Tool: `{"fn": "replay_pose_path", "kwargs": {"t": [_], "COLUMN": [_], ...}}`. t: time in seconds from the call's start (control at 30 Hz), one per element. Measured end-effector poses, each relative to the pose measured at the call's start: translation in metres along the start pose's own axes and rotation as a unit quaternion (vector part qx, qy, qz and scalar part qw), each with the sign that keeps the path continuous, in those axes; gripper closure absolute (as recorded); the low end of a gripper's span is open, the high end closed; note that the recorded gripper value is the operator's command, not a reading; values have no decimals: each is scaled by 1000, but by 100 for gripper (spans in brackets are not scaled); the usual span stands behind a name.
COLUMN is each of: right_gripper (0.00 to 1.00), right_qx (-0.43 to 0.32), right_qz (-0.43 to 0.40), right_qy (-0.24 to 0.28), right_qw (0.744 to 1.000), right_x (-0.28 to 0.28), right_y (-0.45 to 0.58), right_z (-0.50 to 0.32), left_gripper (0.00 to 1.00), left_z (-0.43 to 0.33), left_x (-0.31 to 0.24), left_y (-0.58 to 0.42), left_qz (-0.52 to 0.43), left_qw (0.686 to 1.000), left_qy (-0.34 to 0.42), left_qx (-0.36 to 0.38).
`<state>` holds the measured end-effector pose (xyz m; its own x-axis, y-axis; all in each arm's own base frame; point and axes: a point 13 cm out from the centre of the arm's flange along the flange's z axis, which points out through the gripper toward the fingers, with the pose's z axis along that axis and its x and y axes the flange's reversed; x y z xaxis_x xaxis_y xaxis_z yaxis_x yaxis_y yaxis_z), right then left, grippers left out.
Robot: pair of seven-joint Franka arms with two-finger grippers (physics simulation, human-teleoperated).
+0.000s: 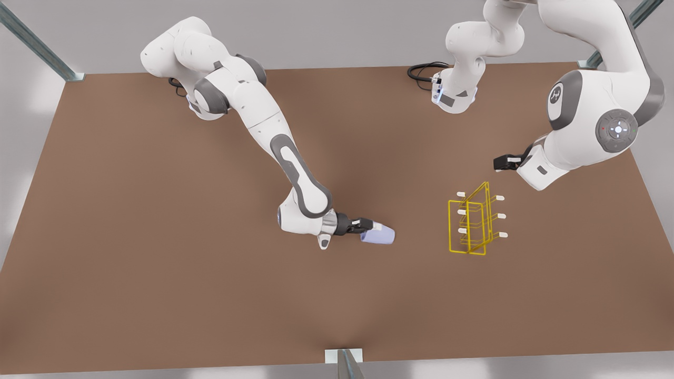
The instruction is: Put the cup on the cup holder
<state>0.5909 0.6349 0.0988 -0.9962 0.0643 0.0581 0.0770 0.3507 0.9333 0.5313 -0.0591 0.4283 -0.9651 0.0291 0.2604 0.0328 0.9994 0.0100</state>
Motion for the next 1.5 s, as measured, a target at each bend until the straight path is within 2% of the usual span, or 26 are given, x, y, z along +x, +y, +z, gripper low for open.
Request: {"fn": "replay_pose_path", "kwargs": {"t": [0.27, 0.4, 0.47, 0.53, 0.57, 0.63, 0.7, 0.77, 0.87, 0.97, 1.03, 1.2, 1.5], "right_gripper": [0, 0, 0, 0, 0, 0, 0, 0, 0, 0, 0, 0, 0], "right_qx": [6, 18, 40, 98, 151, 277, 370, 444, 517, 552, 565, 596, 612], "right_qz": [-5, -2, -12, -45, -89, -182, -265, -300, -272, -218, -184, -136, -78], "right_qy": [17, 25, 34, 76, 114, 177, 220, 219, 210, 218, 225, 214, 187], "right_qw": [1000, 1000, 999, 991, 978, 927, 863, 816, 784, 775, 772, 762, 765], "right_x": [-17, -35, -66, -99, -109, -108, -68, -19, 33, 58, 64, 70, 70], "right_y": [-19, -30, -47, -85, -83, -20, 88, 175, 215, 204, 191, 184, 176], "right_z": [-35, -85, -154, -258, -317, -428, -493, -554, -618, -644, -651, -657, -662], "left_gripper": [0, 0, 0, 0, 0, 0, 0, 0, 0, 0, 0, 0, 0], "left_z": [10, 72, 106, 140, 158, 187, 198, 204, 212, 219, 223, 248, 270], "left_x": [-1, -12, -27, -52, -64, -85, -116, -137, -159, -173, -174, -172, -182], "left_y": [-8, -131, -170, -192, -199, -217, -223, -225, -232, -244, -263, -305, -326], "left_qz": [-1, 27, -5, -66, -103, -172, -256, -340, -453, -544, -577, -639, -723], "left_qw": [1000, 999, 999, 997, 994, 985, 966, 940, 888, 832, 807, 757, 670], "left_qy": [8, 33, 29, 16, 10, -1, -21, -37, -55, -63, -63, -47, -35], "left_qx": [-2, -30, -33, -27, -23, -15, 5, 24, 57, 86, 103, 127, 162]}}
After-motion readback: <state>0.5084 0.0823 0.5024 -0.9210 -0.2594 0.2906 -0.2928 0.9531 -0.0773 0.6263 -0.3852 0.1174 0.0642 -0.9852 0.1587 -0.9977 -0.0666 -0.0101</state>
